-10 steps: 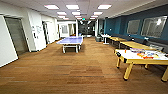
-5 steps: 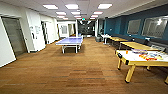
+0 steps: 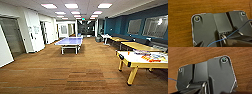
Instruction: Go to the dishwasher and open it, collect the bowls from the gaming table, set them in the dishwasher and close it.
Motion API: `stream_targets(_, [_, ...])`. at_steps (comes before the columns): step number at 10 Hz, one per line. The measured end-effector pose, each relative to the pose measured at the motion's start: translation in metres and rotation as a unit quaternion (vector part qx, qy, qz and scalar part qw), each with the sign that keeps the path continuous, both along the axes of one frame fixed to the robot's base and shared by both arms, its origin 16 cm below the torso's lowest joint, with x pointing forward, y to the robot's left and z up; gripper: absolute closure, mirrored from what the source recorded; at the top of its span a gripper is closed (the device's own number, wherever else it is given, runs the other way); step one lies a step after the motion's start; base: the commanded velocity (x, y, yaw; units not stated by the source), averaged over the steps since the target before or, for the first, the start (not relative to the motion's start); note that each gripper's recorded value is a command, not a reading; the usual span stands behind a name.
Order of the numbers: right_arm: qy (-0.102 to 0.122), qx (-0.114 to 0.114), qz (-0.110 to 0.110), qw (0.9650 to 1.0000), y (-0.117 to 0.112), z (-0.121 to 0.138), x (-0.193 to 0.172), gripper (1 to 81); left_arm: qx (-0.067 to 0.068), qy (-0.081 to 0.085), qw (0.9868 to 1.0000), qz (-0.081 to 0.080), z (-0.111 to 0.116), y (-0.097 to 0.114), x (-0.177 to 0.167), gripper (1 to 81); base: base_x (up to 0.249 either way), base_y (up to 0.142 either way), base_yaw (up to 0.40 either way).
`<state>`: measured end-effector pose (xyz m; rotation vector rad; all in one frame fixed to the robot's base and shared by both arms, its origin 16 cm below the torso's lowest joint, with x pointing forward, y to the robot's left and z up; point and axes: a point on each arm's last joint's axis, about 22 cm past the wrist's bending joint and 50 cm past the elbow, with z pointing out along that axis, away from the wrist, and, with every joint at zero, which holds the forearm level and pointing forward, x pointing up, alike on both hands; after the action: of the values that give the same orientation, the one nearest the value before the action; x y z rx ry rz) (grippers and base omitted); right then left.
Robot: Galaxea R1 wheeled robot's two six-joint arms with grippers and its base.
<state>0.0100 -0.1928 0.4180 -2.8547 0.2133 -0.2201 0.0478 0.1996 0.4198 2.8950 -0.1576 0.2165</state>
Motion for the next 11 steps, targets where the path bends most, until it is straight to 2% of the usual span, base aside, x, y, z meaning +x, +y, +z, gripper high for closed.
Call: stream_targets(11, [-0.001, 0.004, 0.002, 1.0000, 0.0045, 0.0005, -0.0002, 1.0, 0.000, 0.000, 1.0000, 0.000, 0.0000, 0.0004, -0.0001, 1.0, 0.202, 0.000, 0.000])
